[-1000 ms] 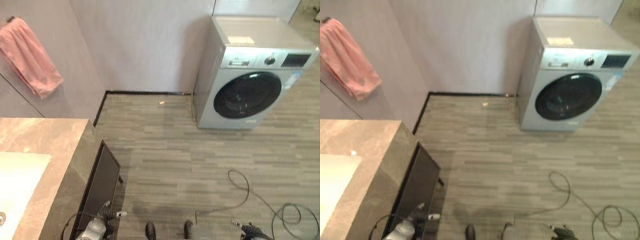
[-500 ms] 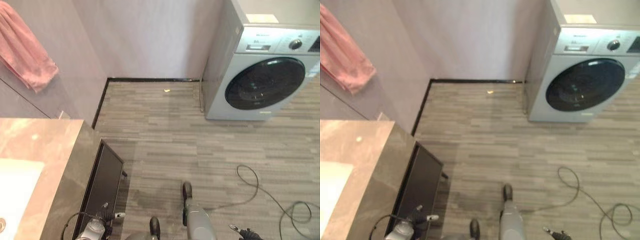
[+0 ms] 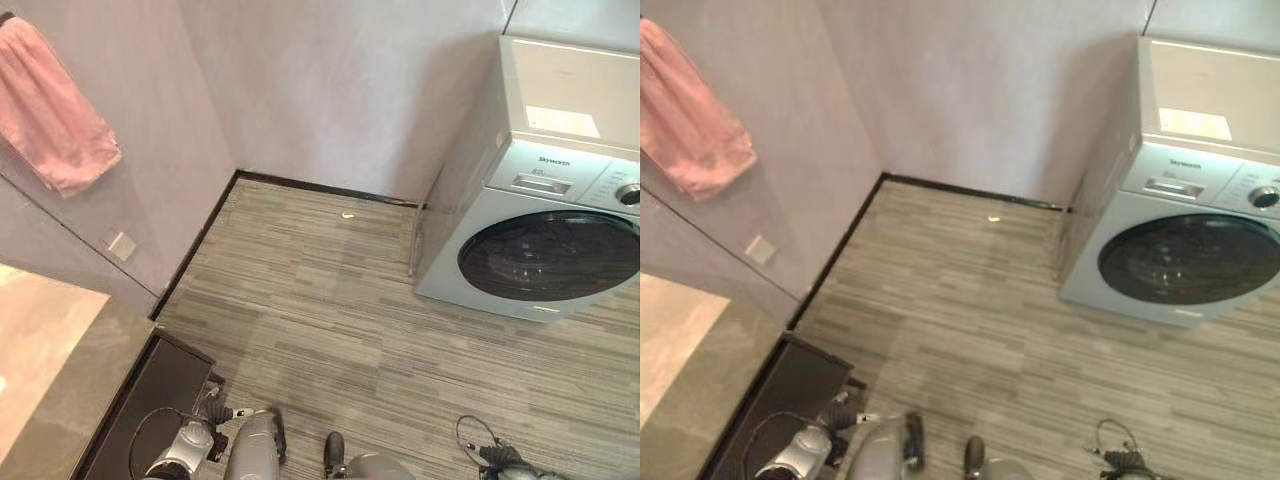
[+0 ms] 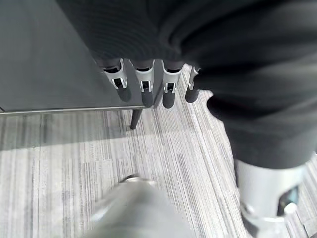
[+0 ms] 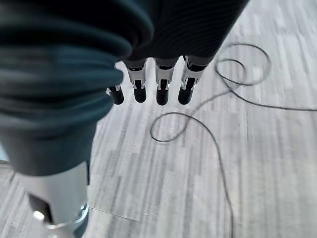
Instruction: Put brush and paste in cup on sink, flatten towel.
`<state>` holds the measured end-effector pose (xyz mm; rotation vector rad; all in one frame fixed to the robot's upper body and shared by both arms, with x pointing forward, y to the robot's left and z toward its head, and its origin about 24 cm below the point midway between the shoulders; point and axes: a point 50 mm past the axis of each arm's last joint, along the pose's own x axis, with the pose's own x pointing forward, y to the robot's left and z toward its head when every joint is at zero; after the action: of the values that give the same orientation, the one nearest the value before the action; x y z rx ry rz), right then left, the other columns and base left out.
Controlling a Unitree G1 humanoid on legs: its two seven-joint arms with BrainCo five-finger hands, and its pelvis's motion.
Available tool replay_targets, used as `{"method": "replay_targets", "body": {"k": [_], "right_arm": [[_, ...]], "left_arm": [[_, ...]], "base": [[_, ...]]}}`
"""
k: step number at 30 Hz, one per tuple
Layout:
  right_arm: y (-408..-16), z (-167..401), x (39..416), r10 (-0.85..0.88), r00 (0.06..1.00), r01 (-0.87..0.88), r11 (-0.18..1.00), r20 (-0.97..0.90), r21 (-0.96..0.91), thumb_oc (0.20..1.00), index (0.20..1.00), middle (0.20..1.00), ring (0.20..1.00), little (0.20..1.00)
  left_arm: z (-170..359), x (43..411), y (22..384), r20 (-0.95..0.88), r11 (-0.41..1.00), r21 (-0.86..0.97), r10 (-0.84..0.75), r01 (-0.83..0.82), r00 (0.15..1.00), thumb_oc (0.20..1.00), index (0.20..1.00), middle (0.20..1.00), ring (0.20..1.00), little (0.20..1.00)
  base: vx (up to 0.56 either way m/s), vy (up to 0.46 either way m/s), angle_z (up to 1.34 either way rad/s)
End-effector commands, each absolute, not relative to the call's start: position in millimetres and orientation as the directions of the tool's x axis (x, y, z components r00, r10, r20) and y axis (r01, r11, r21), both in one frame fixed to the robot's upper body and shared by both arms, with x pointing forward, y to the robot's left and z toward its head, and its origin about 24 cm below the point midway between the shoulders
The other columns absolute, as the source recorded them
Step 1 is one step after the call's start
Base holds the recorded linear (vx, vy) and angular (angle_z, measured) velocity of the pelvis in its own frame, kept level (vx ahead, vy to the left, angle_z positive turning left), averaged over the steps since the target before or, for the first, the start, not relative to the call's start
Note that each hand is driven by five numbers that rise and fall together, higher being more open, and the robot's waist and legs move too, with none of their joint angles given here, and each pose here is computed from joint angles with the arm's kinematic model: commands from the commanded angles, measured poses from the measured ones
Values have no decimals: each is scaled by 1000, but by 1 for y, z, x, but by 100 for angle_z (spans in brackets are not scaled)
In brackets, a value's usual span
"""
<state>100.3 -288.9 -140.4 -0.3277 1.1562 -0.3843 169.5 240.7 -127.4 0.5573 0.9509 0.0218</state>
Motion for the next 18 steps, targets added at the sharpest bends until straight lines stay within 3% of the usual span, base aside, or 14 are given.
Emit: {"method": "replay_targets", "body": {"k": [1, 9, 18], "right_arm": [[-312, -131, 91, -517, 371, 29, 837, -771, -547, 1000, 1000, 1000, 1000, 1000], [-295, -136, 96, -462, 401, -70, 845, -791, -530, 1000, 1000, 1000, 1000, 1000], [-284, -140, 105, -426, 399, -109, 857, -812, -503, 1000, 1000, 1000, 1000, 1000]], "left_arm": [[-110, 194, 258, -683, 799, 568, 321, 200, 655, 1000, 1000, 1000, 1000, 1000], [-117, 178, 263, -699, 806, 568, 365, 168, 615, 1000, 1000, 1000, 1000, 1000], [-118, 169, 270, -706, 812, 562, 375, 154, 601, 1000, 1000, 1000, 1000, 1000]], "base": [[255, 18, -24], [397, 89, -25], [303, 222, -17]]}}
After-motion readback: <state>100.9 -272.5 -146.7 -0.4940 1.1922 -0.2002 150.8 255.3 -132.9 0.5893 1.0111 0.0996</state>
